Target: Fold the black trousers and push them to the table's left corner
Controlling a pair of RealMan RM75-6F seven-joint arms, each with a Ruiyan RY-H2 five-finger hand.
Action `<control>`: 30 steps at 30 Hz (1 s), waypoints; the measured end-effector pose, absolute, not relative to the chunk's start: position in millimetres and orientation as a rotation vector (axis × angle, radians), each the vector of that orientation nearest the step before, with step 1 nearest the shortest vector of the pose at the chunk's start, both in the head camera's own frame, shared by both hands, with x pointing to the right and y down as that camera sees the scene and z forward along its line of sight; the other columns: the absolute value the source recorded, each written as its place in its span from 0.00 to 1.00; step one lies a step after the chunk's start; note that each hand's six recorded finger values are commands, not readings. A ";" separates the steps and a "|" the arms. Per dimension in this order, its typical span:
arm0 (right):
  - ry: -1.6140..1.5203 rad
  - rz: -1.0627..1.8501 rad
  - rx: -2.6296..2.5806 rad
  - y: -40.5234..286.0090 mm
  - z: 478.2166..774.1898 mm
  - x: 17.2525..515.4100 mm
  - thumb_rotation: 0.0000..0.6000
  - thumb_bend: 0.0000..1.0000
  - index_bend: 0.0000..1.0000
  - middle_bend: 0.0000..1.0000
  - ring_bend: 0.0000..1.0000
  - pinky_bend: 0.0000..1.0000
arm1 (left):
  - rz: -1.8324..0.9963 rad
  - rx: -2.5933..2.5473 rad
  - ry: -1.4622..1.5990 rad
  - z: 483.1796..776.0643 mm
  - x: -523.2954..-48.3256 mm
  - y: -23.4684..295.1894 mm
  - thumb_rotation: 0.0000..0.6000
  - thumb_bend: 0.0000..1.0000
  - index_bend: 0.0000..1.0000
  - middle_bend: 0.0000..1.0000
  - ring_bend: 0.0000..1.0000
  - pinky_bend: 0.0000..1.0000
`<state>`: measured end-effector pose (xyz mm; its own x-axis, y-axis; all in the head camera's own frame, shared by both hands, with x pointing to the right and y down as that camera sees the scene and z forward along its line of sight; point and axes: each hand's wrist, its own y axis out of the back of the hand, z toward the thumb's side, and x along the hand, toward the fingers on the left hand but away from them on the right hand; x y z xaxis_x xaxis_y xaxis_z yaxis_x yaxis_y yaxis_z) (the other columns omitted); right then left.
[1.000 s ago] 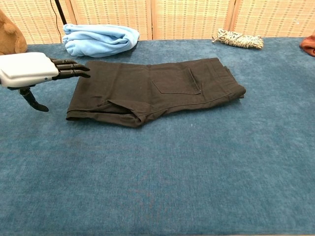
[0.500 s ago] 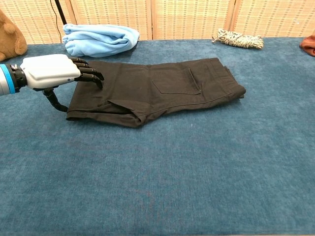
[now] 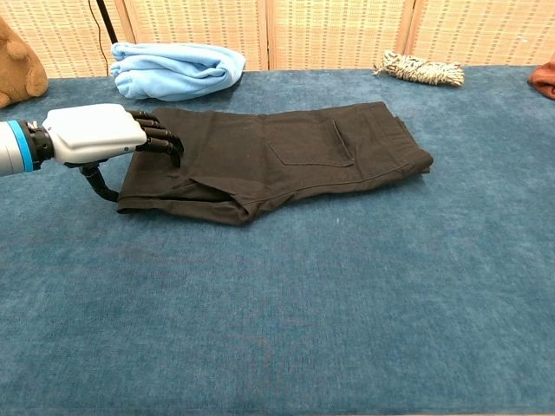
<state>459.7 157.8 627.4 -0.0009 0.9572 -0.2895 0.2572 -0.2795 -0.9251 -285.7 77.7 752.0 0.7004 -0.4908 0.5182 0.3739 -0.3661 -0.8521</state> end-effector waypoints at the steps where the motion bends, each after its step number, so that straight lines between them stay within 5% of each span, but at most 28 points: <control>1: -1.278 1.320 -1.603 157.9 627.2 459.6 1.00 0.00 0.01 0.00 0.00 0.15 | -0.907 -1.721 0.097 751.8 -285.4 77.2 1.00 0.06 0.28 0.20 0.18 0.14; 5: -1.280 1.319 -1.602 157.9 626.4 459.6 1.00 0.00 0.01 0.00 0.00 0.15 | -0.906 -1.716 0.114 750.8 -283.5 74.7 1.00 0.09 0.28 0.21 0.19 0.14; 13: -1.279 1.320 -1.602 157.5 626.7 459.6 1.00 0.00 0.01 0.00 0.00 0.15 | -0.910 -1.699 0.102 752.1 -283.7 74.9 1.00 0.34 0.29 0.21 0.19 0.14; 23: -1.285 1.315 -1.598 157.4 624.5 459.6 1.00 0.00 0.01 0.00 0.00 0.15 | -0.905 -1.678 0.096 753.0 -280.4 75.4 1.00 0.37 0.30 0.22 0.19 0.14; 30: -1.287 1.311 -1.603 157.7 624.3 459.0 1.00 0.00 0.01 0.00 0.00 0.15 | -0.904 -1.657 0.107 752.2 -280.4 75.7 1.00 0.38 0.50 0.40 0.41 0.31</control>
<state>459.0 157.7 624.3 -0.0007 0.9595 -0.2817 0.2635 -0.2716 -0.9256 -280.4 75.7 752.2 0.6954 -0.5193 0.4968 0.3885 -0.3100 -0.8678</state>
